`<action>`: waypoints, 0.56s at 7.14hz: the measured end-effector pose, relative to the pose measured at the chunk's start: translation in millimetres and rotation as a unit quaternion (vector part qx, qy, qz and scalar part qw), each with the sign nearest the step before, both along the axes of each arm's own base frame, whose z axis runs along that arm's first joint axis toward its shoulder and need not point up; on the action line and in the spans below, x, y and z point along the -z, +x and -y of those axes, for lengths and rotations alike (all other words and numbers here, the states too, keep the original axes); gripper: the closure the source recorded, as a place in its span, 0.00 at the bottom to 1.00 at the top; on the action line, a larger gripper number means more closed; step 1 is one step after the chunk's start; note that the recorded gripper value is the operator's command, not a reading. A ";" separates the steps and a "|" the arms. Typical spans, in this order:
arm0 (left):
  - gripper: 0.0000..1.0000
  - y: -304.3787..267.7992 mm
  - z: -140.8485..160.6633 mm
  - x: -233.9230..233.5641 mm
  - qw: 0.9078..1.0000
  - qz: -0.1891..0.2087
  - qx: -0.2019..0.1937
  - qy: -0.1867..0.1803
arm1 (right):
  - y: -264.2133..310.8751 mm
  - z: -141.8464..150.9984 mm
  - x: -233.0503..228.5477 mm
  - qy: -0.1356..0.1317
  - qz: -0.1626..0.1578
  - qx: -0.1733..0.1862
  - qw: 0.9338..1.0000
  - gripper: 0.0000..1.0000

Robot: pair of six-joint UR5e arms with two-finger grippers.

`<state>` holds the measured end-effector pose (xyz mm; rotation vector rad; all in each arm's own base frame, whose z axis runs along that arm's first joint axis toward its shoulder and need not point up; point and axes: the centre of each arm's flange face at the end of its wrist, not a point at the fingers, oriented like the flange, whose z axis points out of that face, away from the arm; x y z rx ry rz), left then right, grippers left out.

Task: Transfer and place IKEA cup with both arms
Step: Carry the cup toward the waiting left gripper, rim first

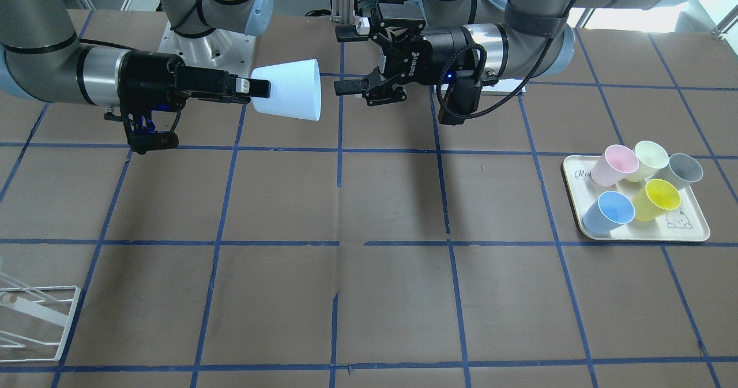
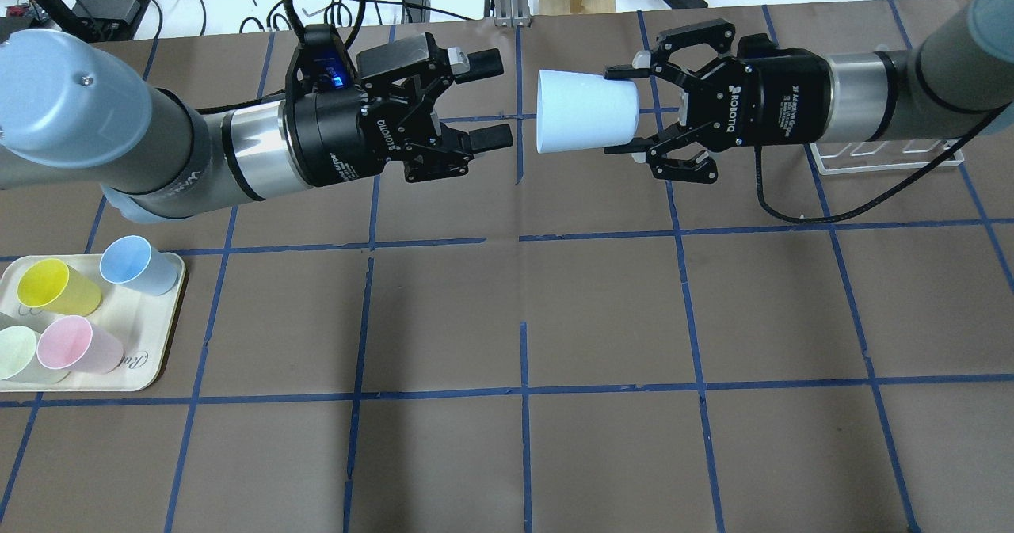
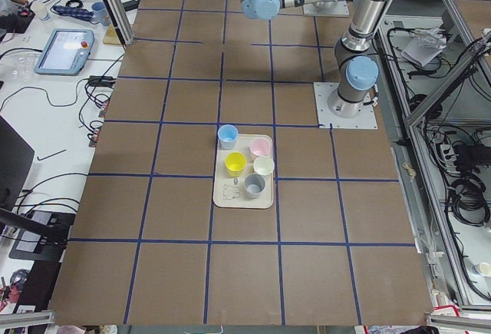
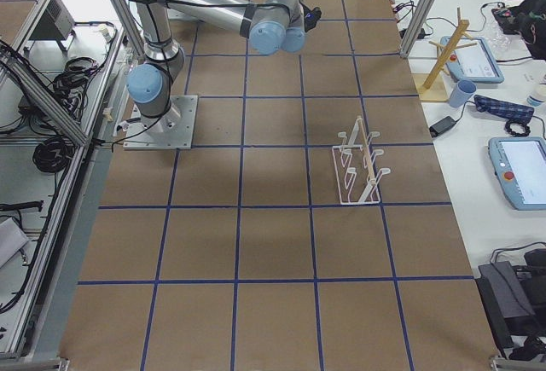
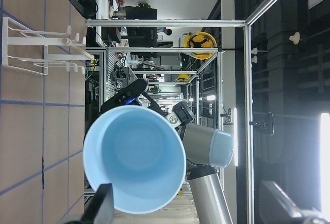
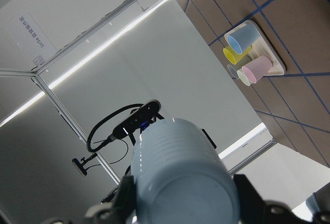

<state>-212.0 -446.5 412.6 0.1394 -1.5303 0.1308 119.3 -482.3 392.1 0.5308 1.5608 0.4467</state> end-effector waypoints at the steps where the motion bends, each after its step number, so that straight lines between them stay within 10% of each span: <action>1: 0.00 -0.2 0.3 -0.3 1.000 -0.001 -0.002 0.000 | 9.9 -0.3 1.3 0.005 0.004 0.001 1.000 1.00; 4: 0.10 -0.4 0.8 -1.3 1.000 -0.002 -0.007 -0.001 | 25.7 -5.6 7.2 0.016 0.008 -0.004 1.000 1.00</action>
